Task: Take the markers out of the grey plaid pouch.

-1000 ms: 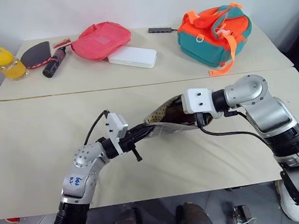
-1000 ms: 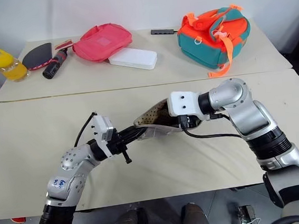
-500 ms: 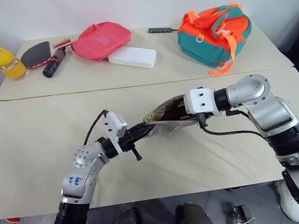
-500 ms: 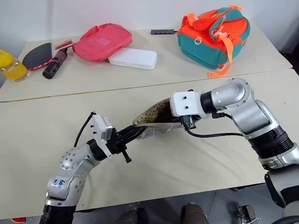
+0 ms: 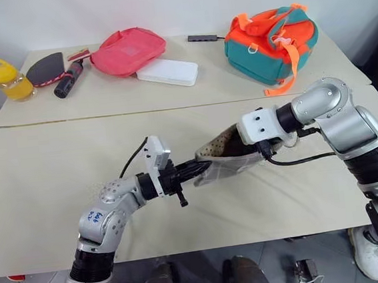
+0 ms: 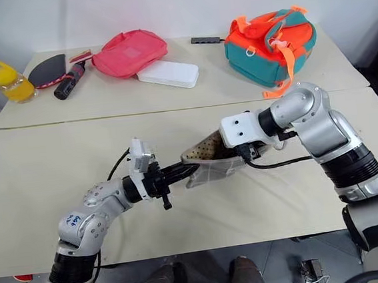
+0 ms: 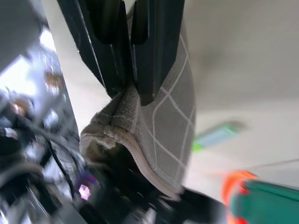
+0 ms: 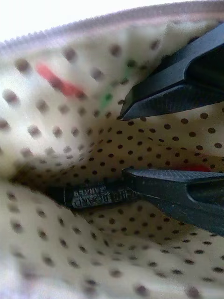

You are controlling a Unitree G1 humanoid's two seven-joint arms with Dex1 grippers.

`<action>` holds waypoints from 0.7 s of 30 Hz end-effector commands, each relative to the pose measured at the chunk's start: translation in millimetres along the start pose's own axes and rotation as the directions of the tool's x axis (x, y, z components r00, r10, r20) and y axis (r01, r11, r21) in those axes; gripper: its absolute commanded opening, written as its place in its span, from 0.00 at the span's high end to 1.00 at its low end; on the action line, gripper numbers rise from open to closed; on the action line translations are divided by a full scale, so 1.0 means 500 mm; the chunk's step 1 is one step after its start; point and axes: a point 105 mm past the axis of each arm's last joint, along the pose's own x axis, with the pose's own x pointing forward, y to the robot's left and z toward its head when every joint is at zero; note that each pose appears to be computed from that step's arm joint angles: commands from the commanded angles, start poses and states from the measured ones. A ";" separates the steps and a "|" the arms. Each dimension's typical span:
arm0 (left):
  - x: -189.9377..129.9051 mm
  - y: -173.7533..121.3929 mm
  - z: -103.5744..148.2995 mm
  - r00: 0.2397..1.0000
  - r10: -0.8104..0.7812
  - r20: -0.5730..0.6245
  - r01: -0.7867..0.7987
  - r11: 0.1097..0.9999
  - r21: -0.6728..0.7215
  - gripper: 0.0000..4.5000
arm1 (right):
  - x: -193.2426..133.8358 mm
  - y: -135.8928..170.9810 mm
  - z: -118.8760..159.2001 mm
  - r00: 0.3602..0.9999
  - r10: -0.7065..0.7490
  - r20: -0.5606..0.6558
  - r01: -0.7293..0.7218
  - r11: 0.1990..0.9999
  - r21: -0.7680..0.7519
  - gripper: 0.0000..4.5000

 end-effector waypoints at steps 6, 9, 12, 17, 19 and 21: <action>0.006 -0.002 -0.002 1.000 0.010 0.003 -0.010 1.000 0.012 1.00 | 0.019 0.007 -0.012 0.995 0.040 -0.092 -0.045 0.998 -0.052 0.63; 0.000 0.007 -0.020 1.000 0.028 -0.006 -0.028 0.999 -0.017 1.00 | 0.033 0.018 -0.024 0.992 0.055 -0.113 -0.063 0.995 -0.072 0.63; -0.001 0.014 -0.033 0.999 0.039 -0.014 -0.039 0.999 -0.021 1.00 | 0.040 0.021 -0.026 0.991 0.064 -0.119 -0.073 0.995 -0.074 0.63; 0.002 0.014 -0.035 0.999 0.033 -0.014 -0.033 0.999 -0.008 1.00 | 0.050 0.029 -0.031 0.987 0.091 -0.136 -0.101 0.993 -0.063 0.63; 0.002 0.013 -0.036 0.999 0.033 -0.016 -0.033 0.999 -0.005 1.00 | 0.060 0.036 -0.034 0.985 0.103 -0.141 -0.112 0.992 -0.056 0.63; 0.000 0.011 -0.036 0.999 0.032 -0.020 -0.032 0.999 0.000 1.00 | 0.068 0.045 -0.037 0.982 0.118 -0.147 -0.128 0.990 -0.054 0.63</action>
